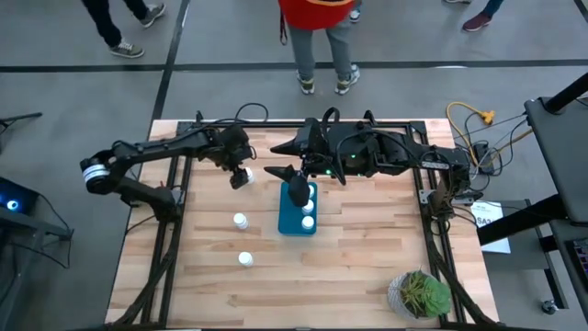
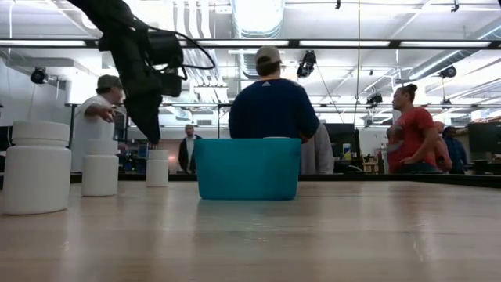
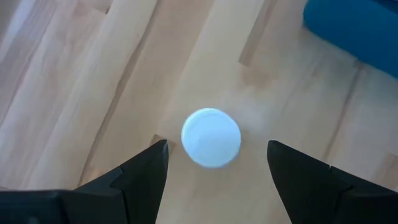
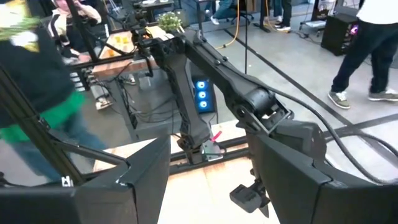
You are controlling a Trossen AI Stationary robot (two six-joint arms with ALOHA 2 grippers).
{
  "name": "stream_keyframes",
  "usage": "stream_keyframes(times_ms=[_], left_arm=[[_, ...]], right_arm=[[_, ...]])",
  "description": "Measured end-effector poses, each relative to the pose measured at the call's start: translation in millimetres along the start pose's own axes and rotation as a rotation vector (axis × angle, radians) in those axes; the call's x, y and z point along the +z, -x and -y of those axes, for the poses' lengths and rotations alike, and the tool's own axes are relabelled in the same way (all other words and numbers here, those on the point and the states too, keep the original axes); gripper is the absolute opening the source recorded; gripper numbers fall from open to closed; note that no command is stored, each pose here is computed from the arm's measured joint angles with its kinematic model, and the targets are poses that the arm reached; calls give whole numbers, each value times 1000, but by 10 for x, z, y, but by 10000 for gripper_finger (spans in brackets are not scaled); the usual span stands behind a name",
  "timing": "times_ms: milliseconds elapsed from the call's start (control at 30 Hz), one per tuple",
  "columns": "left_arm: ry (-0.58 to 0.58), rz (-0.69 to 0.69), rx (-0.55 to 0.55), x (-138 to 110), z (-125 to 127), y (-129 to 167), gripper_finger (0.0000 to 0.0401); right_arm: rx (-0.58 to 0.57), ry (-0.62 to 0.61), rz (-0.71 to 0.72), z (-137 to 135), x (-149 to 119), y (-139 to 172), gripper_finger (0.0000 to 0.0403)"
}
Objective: Pick and place pill bottles into a basket
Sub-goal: Put the white medicine bottle into the container
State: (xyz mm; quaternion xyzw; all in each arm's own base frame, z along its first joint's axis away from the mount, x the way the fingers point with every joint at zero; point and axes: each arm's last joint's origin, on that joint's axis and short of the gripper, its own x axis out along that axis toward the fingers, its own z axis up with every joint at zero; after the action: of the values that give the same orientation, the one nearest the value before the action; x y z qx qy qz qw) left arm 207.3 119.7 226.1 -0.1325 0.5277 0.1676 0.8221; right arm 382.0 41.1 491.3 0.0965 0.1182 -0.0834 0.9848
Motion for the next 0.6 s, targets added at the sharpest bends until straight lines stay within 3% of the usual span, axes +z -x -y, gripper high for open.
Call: stream_keyframes(times_ms=[267, 600], left_arm=[[-26, -84, -11, 22, -24, -231, 256], [-23, -93, -16, 85, -45, -396, 256]], right_arm=[[-1, 22, 1, 3, 1, -1, 224], [-1, 22, 0, 4, 1, -1, 224]])
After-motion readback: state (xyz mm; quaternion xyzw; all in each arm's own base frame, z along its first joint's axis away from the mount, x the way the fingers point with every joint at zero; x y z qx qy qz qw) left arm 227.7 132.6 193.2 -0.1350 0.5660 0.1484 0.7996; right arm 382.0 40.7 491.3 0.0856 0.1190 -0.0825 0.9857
